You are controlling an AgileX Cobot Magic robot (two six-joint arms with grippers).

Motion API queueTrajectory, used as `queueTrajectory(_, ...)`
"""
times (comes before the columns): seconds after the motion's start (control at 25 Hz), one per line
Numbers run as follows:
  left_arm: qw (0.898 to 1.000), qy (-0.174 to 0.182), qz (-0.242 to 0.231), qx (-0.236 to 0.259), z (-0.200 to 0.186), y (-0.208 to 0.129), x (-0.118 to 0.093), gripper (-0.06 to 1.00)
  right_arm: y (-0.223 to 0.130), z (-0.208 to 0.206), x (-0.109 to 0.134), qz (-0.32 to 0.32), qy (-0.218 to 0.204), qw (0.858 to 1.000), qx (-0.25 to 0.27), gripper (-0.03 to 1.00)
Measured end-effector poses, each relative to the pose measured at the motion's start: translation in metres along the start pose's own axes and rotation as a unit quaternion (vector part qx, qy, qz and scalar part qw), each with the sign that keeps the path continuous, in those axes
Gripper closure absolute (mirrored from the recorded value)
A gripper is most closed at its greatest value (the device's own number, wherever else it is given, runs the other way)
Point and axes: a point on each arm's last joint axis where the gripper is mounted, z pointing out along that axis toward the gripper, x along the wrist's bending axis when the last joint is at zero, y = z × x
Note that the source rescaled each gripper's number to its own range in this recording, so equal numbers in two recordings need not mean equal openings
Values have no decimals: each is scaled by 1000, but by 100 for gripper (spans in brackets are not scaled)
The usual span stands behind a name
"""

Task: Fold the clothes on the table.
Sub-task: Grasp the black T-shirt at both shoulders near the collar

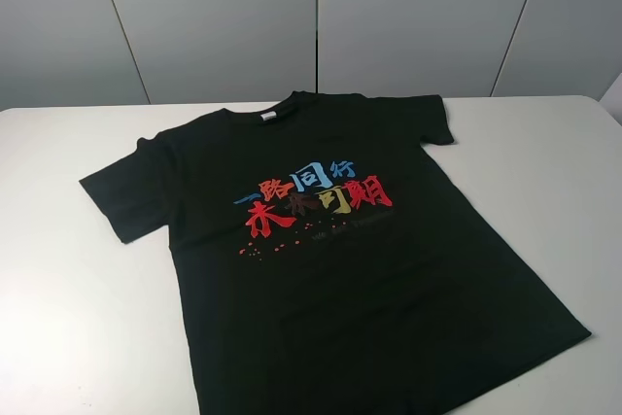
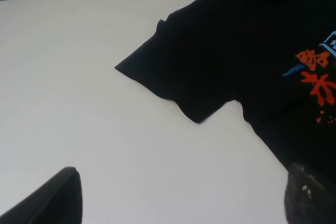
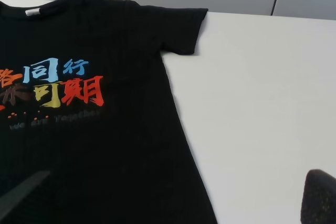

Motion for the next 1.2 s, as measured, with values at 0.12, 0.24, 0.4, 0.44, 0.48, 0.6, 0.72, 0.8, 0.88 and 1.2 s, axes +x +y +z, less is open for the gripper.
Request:
queueTrajectory(0.12,1000,0,0,0,0,0,0,-5,0,0,0,0,0,1000,0,-3)
queueTrajectory(0.24,1000,0,0,0,0,0,0,-5,0,0,0,0,0,1000,0,-3)
queueTrajectory(0.4,1000,0,0,0,0,0,0,-5,0,0,0,0,0,1000,0,-3)
queueTrajectory(0.44,1000,0,0,0,0,0,0,-5,0,0,0,0,0,1000,0,-3)
queueTrajectory(0.48,1000,0,0,0,0,0,0,-5,0,0,0,0,0,1000,0,-3)
queueTrajectory(0.6,1000,0,0,0,0,0,0,-5,0,0,0,0,0,1000,0,-3)
queueTrajectory(0.72,1000,1,-5,0,0,0,0,-5,0,0,0,0,0,1000,0,-3)
queueTrajectory(0.8,1000,2,-7,0,0,0,0,-5,0,0,0,0,0,1000,0,-3)
queueTrajectory(0.88,1000,2,-8,0,0,0,0,-5,0,0,0,0,0,1000,0,-3)
queueTrajectory(1.2,1000,2,-9,0,0,0,0,-5,0,0,0,0,0,1000,0,-3)
